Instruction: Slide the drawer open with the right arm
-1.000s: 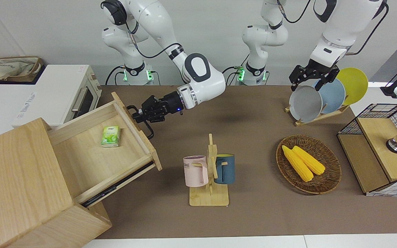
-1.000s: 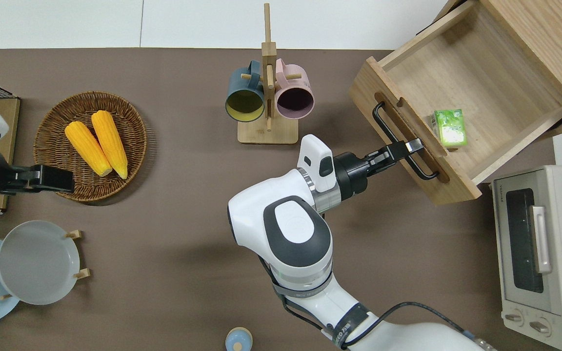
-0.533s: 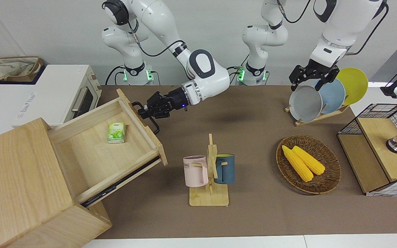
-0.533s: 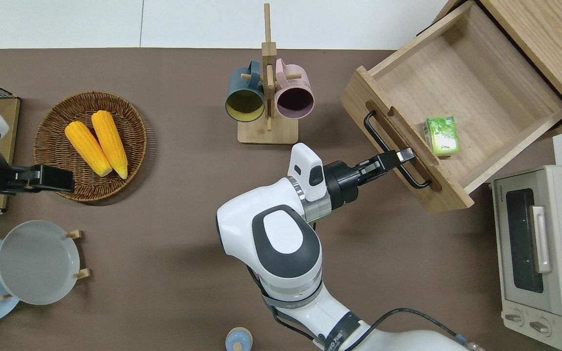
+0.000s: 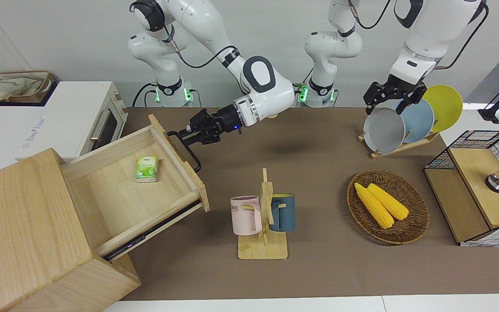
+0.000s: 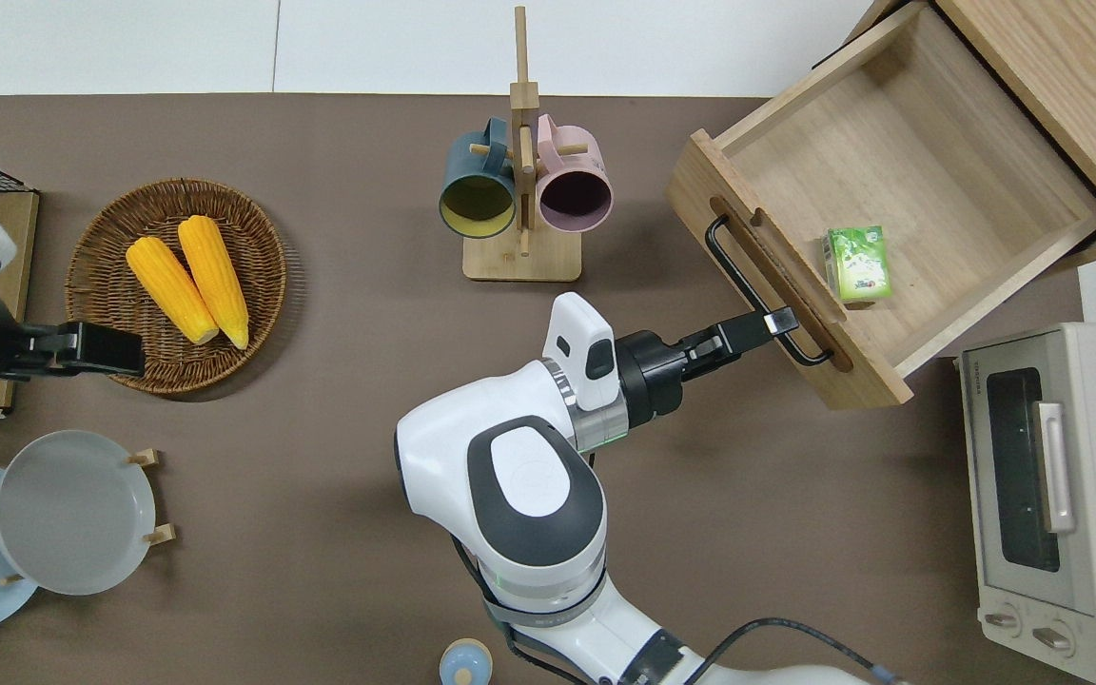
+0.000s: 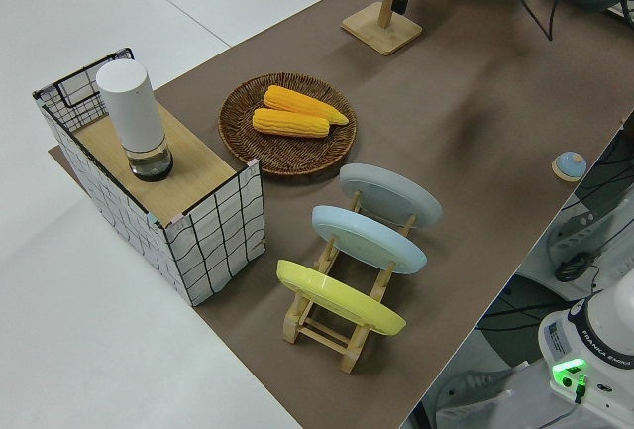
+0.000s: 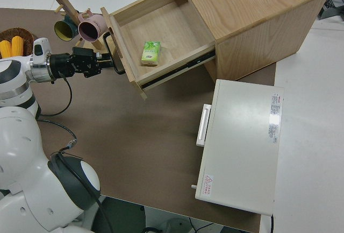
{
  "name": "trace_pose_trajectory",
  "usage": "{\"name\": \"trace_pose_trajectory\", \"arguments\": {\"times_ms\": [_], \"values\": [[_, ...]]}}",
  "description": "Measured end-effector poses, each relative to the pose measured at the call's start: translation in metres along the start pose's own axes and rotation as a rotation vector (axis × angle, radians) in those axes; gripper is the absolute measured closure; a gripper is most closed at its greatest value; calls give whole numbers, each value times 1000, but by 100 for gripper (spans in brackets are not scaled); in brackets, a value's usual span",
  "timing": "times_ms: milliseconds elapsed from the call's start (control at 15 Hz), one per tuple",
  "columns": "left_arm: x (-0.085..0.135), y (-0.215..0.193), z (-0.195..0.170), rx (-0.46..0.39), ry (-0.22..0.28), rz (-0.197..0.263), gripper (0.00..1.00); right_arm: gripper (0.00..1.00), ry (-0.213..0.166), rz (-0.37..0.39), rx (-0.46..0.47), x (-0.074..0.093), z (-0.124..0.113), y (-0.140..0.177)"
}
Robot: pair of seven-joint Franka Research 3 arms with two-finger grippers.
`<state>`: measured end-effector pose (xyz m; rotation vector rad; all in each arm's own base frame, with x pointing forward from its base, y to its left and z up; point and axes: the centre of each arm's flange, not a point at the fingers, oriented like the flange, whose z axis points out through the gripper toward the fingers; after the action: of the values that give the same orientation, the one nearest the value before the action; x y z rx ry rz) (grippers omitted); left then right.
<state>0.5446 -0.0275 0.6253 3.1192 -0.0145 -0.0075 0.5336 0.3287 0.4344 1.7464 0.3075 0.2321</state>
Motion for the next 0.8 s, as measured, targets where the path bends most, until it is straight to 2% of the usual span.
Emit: {"name": "trace_pose_trajectory", "arguments": {"times_ms": [333, 800], "values": [[0, 0, 0, 0, 0, 0, 0, 2, -5, 12, 1, 1, 1, 6], [0, 0, 0, 0, 0, 0, 1, 0, -21, 3, 22, 0, 3, 4]]}}
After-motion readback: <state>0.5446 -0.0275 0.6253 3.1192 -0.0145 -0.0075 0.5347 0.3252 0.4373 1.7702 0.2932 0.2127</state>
